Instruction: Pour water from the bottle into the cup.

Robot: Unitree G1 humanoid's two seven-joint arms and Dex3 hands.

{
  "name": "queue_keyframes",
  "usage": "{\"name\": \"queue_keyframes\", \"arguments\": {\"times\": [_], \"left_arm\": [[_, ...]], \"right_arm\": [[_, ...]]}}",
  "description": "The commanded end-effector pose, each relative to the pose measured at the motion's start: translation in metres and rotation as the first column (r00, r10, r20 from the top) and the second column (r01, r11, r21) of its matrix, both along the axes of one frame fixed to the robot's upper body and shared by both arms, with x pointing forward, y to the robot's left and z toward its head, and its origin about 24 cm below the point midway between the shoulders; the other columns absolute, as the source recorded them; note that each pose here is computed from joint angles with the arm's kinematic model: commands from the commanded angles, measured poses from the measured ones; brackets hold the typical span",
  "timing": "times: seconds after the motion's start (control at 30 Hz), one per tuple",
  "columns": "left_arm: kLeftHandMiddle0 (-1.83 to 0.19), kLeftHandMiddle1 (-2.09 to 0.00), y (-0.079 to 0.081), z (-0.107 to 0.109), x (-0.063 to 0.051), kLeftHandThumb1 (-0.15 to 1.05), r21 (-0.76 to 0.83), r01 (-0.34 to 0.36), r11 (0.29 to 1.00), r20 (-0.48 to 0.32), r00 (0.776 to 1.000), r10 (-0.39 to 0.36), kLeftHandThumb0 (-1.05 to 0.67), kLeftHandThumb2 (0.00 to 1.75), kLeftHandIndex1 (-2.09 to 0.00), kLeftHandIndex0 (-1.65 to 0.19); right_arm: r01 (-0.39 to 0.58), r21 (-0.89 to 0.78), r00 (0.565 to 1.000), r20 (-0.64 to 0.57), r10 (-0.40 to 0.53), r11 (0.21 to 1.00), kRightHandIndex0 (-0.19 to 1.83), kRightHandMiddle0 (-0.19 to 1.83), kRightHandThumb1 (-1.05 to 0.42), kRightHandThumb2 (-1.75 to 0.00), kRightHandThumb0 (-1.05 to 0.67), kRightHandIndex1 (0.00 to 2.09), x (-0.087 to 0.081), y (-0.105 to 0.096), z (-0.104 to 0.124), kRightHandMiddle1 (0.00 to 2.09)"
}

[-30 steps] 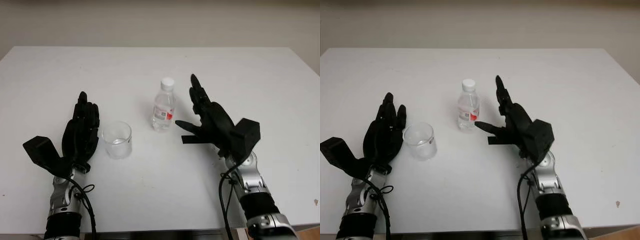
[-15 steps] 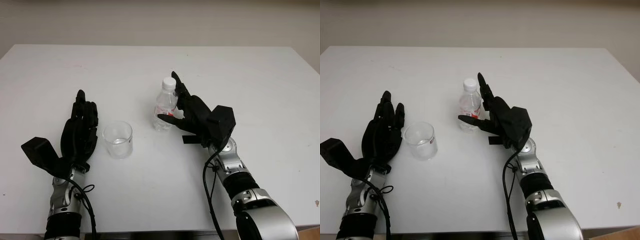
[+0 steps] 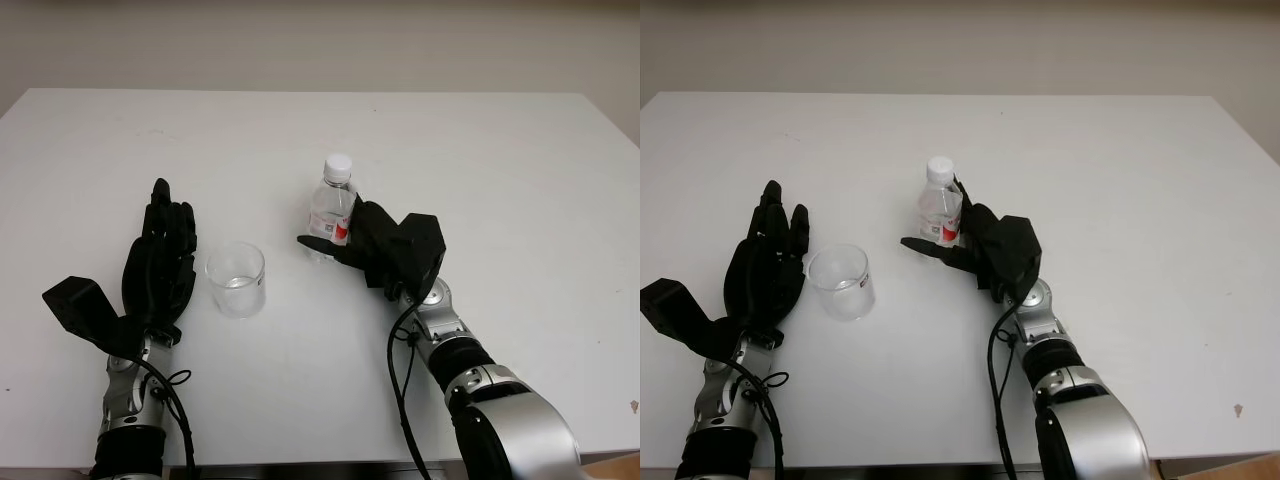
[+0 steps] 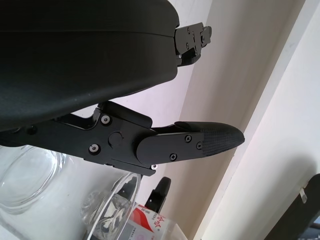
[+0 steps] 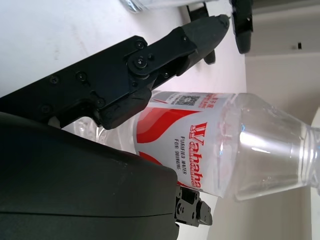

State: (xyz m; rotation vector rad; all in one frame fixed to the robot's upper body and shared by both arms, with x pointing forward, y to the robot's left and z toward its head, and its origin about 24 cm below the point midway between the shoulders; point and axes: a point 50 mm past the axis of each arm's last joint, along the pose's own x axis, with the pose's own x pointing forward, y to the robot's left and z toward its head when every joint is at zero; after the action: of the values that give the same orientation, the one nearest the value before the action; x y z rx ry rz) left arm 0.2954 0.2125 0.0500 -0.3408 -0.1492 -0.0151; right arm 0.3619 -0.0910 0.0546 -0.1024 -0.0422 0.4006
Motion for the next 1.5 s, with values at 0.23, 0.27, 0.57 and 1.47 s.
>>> {"name": "queue_keyframes", "arguments": {"times": [0.23,0.27,0.57,1.47], "left_arm": [[0.18,-0.05,-0.001,-0.011,-0.007,1.05,-0.005,-0.003,1.000,-0.030,1.000,0.003,-0.69,0.44,-0.06,0.17],[0.18,-0.05,-0.001,-0.011,-0.007,1.05,-0.003,-0.002,1.000,-0.029,1.000,0.002,-0.69,0.44,-0.06,0.17],[0.16,-0.06,0.010,0.004,-0.001,1.05,0.098,-0.013,0.995,-0.025,1.000,0.016,-0.71,0.48,-0.06,0.15],[0.13,-0.06,0.025,0.022,0.031,1.05,0.233,0.004,0.973,-0.049,0.999,0.007,-0.70,0.54,-0.06,0.13]], "right_arm": [[0.046,0.041,0.999,0.015,-0.047,0.998,0.52,0.31,-0.96,-0.08,-0.49,2.04,0.004,0.017,0.008,2.05],[0.041,0.041,0.999,0.016,-0.041,0.998,0.67,0.41,-1.00,-0.08,-0.50,2.07,0.004,0.018,0.008,2.07],[0.059,-0.048,0.996,0.069,-0.056,0.997,1.60,1.22,-1.05,-0.43,-0.48,2.09,0.004,0.015,0.010,2.09],[0.180,-0.426,0.900,0.434,0.026,0.887,1.25,0.96,-1.05,-0.33,-0.41,2.09,0.025,-0.003,0.066,2.09]]}}
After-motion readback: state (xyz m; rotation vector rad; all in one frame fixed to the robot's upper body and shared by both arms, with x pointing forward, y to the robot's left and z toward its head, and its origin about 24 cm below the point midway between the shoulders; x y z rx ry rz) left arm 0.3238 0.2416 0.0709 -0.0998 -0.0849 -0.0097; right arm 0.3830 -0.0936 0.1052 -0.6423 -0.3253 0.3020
